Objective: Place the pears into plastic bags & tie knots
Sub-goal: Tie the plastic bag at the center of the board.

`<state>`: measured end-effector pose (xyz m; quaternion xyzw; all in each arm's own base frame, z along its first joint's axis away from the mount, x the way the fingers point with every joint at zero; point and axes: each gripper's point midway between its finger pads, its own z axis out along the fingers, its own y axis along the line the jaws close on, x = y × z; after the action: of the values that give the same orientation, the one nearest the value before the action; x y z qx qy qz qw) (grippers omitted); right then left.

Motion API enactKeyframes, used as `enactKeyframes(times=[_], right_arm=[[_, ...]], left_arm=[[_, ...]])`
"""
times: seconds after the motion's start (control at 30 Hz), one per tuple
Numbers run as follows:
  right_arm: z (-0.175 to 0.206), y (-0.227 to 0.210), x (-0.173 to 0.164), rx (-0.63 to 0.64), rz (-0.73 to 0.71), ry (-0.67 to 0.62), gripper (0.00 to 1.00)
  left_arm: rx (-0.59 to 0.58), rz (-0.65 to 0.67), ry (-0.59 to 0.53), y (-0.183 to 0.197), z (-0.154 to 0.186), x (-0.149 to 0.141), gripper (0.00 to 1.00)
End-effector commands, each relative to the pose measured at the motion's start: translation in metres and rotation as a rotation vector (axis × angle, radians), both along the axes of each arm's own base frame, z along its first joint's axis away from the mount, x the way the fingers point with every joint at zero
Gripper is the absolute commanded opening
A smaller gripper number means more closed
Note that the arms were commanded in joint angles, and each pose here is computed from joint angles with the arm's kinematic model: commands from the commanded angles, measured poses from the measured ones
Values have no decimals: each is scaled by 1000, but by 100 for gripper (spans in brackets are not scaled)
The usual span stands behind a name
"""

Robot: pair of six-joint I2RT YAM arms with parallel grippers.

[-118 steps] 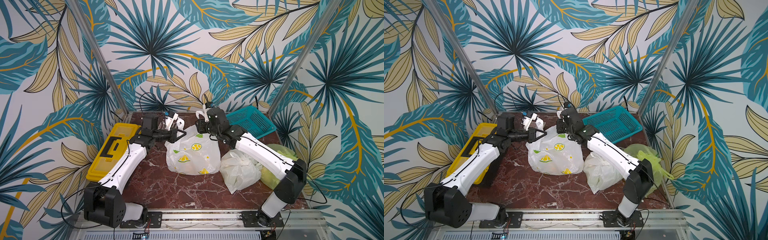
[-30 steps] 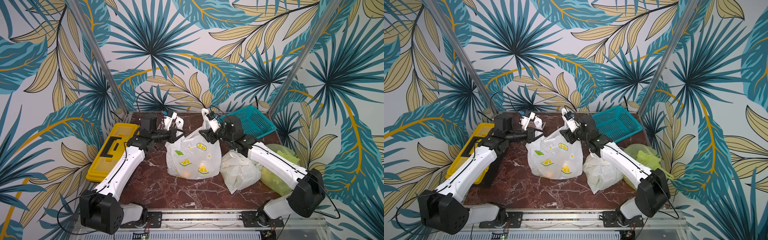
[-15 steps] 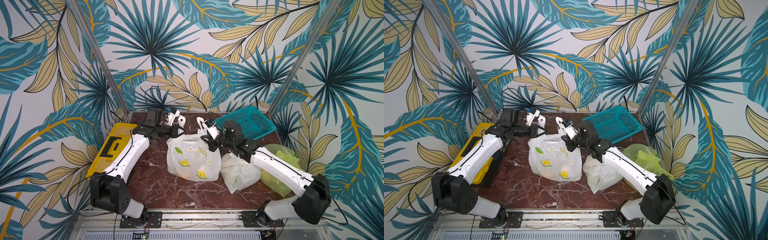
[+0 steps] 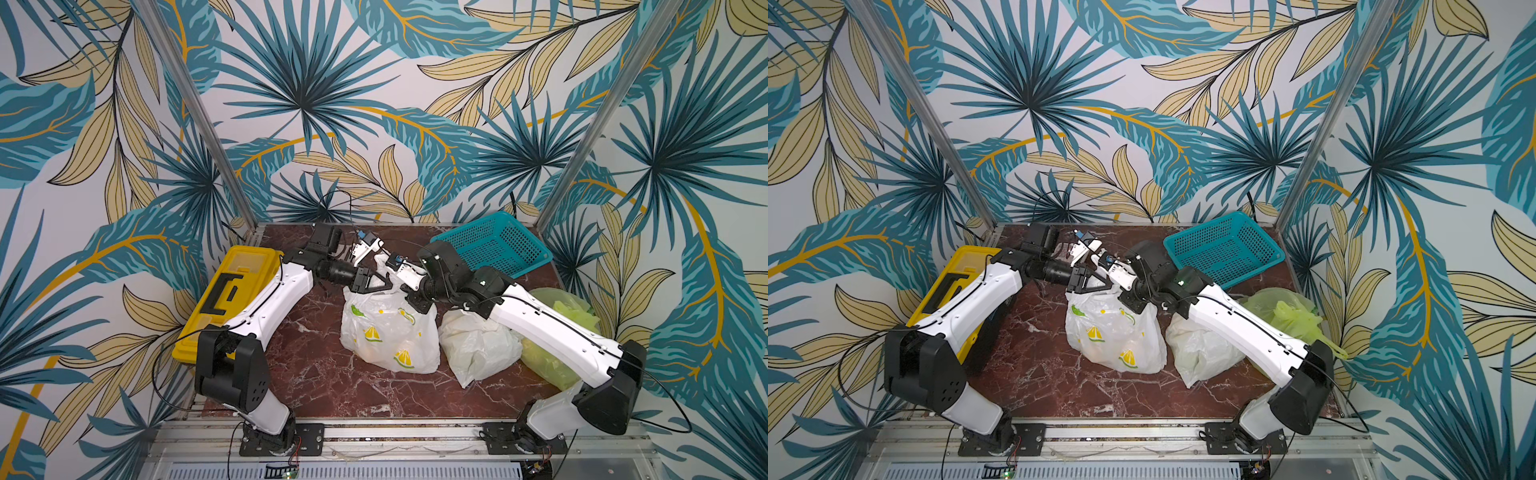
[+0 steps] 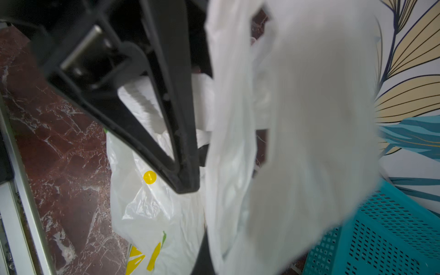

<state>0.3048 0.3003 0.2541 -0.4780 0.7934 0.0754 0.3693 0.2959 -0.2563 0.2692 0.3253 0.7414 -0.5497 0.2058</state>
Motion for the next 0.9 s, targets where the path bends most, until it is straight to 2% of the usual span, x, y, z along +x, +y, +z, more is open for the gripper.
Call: enactKeyframes(times=[0.0,0.13,0.43,0.53,0.67,0.73,0.77,0.87], right_arm=[[-17,-8,-3,-105,15,28,0],[-19,5,-16,-137,80,33,0],[-23,15,-27,-112,140,71,0],[-25,18,-26,-95,126,90,0],[-14,16,-27,-9,113,99,2],[-6,14,-29,32,111,99,4],[-3,14,-32,49,112,104,7],[10,2,-27,131,67,131,29]], left_arm=[[-55,-57,-63,1,17,-19,40],[-44,-50,-96,2,20,-20,51],[-22,-60,-97,-12,20,-7,50],[-9,-50,-91,-15,19,-1,35],[12,-27,-112,-12,19,4,17],[18,-20,-122,-10,19,5,14],[15,-23,-125,-10,19,4,10],[20,-22,-132,-10,18,5,3]])
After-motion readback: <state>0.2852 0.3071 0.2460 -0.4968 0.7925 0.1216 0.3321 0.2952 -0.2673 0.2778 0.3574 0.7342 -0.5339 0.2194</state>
